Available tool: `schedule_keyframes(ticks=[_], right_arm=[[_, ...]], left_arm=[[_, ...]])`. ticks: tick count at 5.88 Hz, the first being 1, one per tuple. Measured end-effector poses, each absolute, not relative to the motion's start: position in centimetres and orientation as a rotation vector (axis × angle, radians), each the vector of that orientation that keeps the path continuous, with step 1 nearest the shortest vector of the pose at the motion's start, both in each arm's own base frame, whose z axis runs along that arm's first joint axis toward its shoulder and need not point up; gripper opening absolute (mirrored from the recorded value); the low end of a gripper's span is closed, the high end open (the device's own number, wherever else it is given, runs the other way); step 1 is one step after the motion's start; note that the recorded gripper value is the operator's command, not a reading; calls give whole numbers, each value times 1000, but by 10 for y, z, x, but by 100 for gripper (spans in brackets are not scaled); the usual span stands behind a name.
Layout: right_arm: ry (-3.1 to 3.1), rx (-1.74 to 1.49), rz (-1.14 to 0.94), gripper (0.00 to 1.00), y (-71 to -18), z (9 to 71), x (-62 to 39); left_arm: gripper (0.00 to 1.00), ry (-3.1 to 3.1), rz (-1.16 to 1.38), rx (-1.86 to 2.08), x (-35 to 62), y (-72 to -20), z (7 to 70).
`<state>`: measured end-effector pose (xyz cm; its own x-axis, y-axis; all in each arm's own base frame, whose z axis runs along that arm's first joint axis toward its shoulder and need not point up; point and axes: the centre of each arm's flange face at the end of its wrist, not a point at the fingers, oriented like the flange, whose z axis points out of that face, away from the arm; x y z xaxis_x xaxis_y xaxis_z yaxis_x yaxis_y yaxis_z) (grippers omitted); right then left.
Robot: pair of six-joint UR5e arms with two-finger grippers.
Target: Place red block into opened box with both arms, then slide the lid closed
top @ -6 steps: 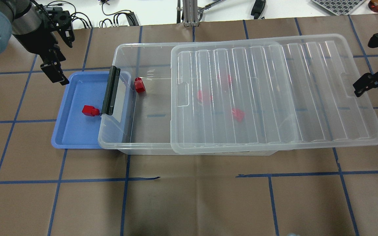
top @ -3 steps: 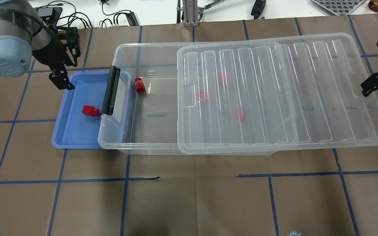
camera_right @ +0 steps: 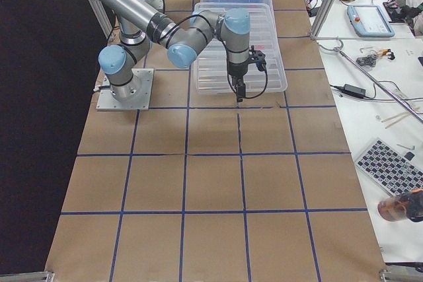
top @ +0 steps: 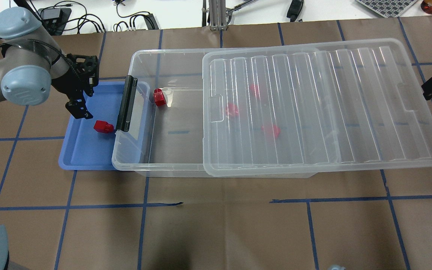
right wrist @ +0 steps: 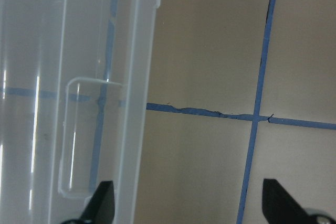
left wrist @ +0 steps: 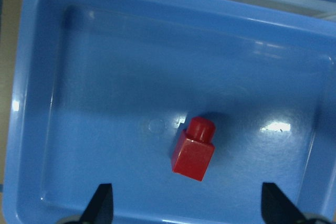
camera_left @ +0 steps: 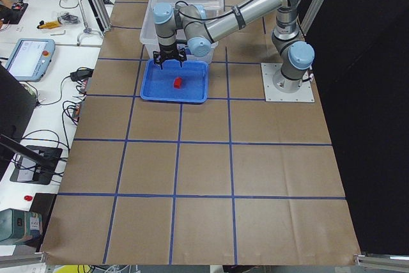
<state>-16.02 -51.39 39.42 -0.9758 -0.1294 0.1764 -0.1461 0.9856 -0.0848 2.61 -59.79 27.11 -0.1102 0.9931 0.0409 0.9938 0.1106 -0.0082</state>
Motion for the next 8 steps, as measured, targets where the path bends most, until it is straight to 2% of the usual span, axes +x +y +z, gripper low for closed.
schedule_keyframes(ticks=[2,4,5,7,8], right_arm=[[-2975,135,173,100,-506,422,-125],[-3018,25,168,100,-496,463,-49],[-3046,-50,145,100,-499,490,-2],[-3075,-176,111,100,-508,519,88],[-3080,-210,116,100,-508,523,126]], left_arm=[[98,-2143,-76,-2175,31,-600,230],[95,-2077,-113,-2177,26,-595,197],[81,-2056,-125,-2184,27,-593,188],[25,-2039,-177,-2231,32,-594,182],[5,-2034,-178,-2260,34,-596,182]])
